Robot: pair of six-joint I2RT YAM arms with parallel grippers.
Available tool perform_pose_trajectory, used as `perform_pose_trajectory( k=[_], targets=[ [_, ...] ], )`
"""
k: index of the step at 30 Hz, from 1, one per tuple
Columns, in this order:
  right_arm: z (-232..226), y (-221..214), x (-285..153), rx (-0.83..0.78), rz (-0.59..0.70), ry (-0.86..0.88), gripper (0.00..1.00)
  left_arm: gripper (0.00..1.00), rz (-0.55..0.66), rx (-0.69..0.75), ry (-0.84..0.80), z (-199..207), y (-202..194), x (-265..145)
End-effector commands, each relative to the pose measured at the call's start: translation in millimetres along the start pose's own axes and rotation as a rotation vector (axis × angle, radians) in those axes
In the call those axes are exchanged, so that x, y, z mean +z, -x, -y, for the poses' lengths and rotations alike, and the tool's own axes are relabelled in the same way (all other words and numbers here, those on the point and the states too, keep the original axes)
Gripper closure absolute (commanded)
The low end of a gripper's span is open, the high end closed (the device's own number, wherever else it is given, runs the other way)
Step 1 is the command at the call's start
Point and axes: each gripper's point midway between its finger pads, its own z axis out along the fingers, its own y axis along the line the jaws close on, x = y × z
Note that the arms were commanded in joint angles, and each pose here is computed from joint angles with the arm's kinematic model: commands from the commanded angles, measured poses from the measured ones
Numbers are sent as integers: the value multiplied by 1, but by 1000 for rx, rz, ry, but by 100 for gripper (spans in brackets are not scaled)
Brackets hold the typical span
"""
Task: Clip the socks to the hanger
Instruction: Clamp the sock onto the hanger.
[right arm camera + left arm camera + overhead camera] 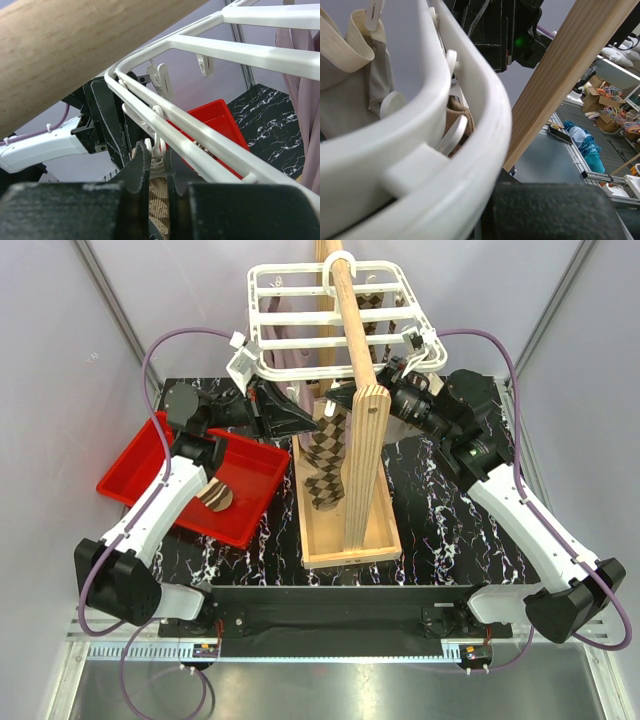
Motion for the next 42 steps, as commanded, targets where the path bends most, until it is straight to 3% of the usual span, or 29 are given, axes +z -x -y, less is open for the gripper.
perform_pose_trajectory(
  k=[1,4,6,7,12,13,14,18,21,25,27,28,32,35,42],
  targets=[
    [-21,-8,-11,3,-51,69,78,100,34,92,-46,20,22,4],
    [-19,-6,-14,2,-42,46,52,100,35,84,-47,19,22,5],
    [-15,-6,-17,6,-40,12,45,100,31,83,-51,20,19,6],
    [-12,-5,-17,0,-30,-9,37,100,36,88,-41,21,20,6],
    [-7,-3,-15,-8,-23,-27,27,99,14,86,43,8,10,12],
    [-8,0,-14,-10,-16,-28,26,94,13,86,45,8,9,13],
    [-6,1,-12,-9,-16,-31,23,82,14,88,48,9,9,13],
    [-1,6,-10,-9,0,-65,22,38,36,83,145,-1,9,9],
    [12,14,-12,-20,42,-143,22,36,75,119,268,-5,11,-1],
    [22,11,-16,-23,26,-207,24,52,169,177,508,-20,1,-30],
    [26,13,-18,-34,32,-234,24,48,246,251,635,-26,8,-49],
    [26,14,-19,-36,34,-239,25,41,283,299,650,-17,15,-55],
    [26,15,-22,-47,31,-252,25,26,317,476,583,-14,20,-49],
    [25,18,-25,-55,36,-259,26,17,264,467,503,-24,18,-31],
    [27,23,-31,-75,46,-296,26,18,309,526,498,-38,39,-19]
  ],
)
